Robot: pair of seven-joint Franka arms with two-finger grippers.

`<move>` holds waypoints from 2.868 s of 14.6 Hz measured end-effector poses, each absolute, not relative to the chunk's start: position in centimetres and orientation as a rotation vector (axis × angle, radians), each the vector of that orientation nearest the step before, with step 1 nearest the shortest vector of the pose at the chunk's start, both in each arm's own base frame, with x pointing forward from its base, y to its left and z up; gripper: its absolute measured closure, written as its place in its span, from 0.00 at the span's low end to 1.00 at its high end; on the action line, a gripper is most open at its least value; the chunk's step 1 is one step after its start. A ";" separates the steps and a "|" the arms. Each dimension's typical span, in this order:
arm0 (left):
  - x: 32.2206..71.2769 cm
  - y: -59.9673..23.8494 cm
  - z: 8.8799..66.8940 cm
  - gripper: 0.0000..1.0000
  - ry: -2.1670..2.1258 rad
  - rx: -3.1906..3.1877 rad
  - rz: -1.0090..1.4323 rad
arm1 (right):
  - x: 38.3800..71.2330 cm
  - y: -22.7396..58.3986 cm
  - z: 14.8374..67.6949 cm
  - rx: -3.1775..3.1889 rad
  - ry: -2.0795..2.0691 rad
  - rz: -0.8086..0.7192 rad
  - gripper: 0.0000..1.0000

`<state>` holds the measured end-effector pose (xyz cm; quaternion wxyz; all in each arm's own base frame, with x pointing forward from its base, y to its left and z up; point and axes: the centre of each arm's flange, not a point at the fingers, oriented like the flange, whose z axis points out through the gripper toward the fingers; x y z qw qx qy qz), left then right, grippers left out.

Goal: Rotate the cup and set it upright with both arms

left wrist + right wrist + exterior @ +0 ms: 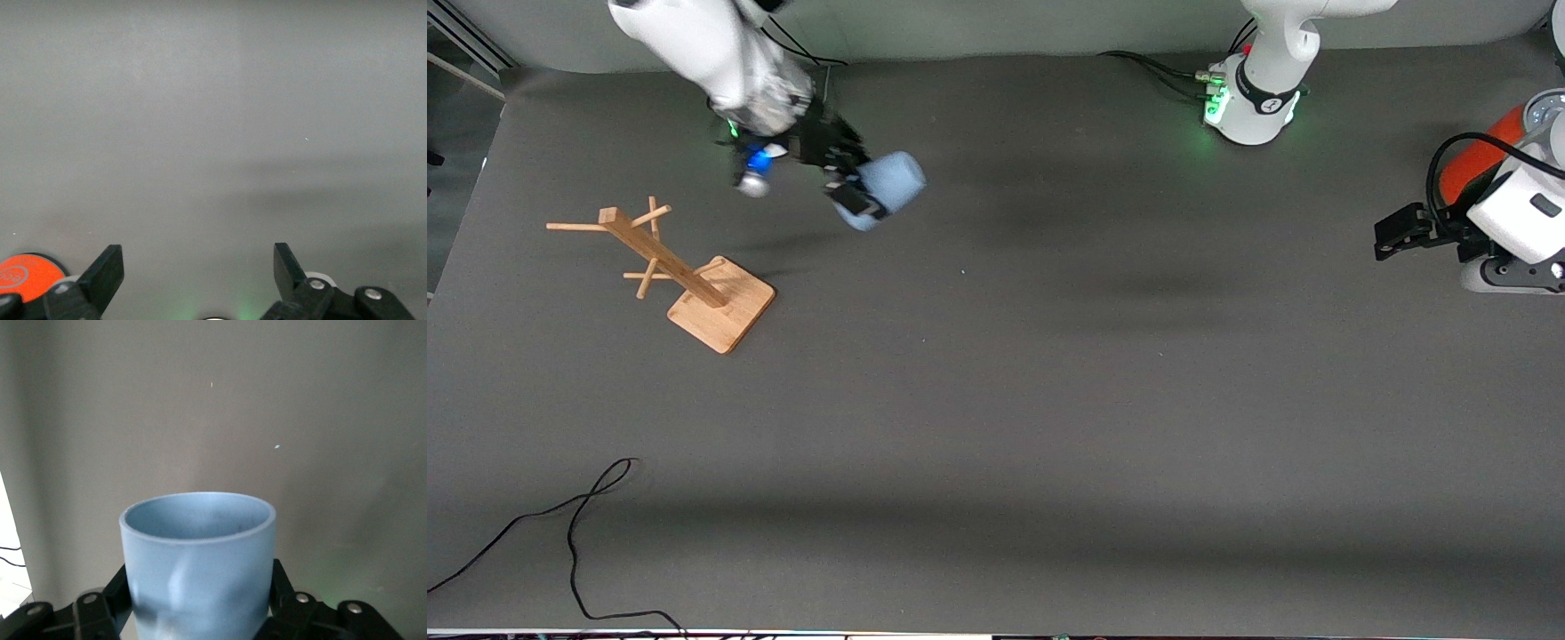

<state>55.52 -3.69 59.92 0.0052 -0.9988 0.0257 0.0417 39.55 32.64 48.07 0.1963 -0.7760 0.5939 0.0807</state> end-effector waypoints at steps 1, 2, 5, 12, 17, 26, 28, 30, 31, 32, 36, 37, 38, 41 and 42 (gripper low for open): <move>55.5 -3.7 59.9 0.00 0.081 -3.127 0.131 | 39.6 34.2 45.9 -2.187 1.670 0.212 0.19; 55.5 -3.7 59.9 0.00 0.081 -3.127 0.132 | 39.7 35.7 43.3 -2.208 1.693 0.189 0.19; 55.6 -3.7 59.9 0.00 0.081 -3.127 0.131 | 39.6 39.2 36.7 -2.263 1.783 0.124 0.19; 55.6 -3.7 59.8 0.00 0.080 -3.128 0.130 | 38.7 47.4 26.4 -2.283 1.901 0.020 0.19; 55.6 -3.7 59.8 0.00 0.080 -3.127 0.131 | 37.4 51.1 20.1 -2.366 1.932 -0.013 0.19; 55.6 -3.7 59.8 0.00 0.080 -3.128 0.130 | 38.7 53.7 27.6 -2.521 1.937 -0.149 0.00; 55.6 -3.7 59.8 0.00 0.080 -3.128 0.130 | 39.8 52.6 30.8 -2.623 1.845 -0.131 0.00; 55.6 -3.7 59.8 0.00 0.080 -3.128 0.130 | 42.4 49.8 34.3 -2.727 1.736 -0.086 0.00; 55.6 -3.7 59.8 0.00 0.080 -3.128 0.130 | 44.1 47.9 36.2 -2.765 1.683 -0.066 0.00; 55.6 -3.7 59.8 0.00 0.080 -3.128 0.130 | 46.0 45.6 38.2 -2.792 1.630 -0.041 0.00; 55.5 -4.3 59.7 0.00 0.073 -3.128 0.143 | 52.7 33.2 48.0 -2.804 1.414 -0.004 0.00; 55.4 -4.8 59.7 0.00 0.032 -3.128 0.157 | 53.7 29.6 50.3 -2.801 1.351 -0.003 0.00; 55.1 -5.8 59.6 0.00 -0.020 -3.124 0.176 | 54.3 26.2 52.2 -2.803 1.289 0.001 0.00; 53.7 -12.6 59.4 0.00 -0.151 -3.099 0.200 | 55.0 16.5 56.3 -2.883 1.041 -0.018 0.00; 53.0 -15.7 59.3 0.00 -0.183 -3.089 0.200 | 55.0 13.6 57.2 -2.916 0.946 -0.027 0.00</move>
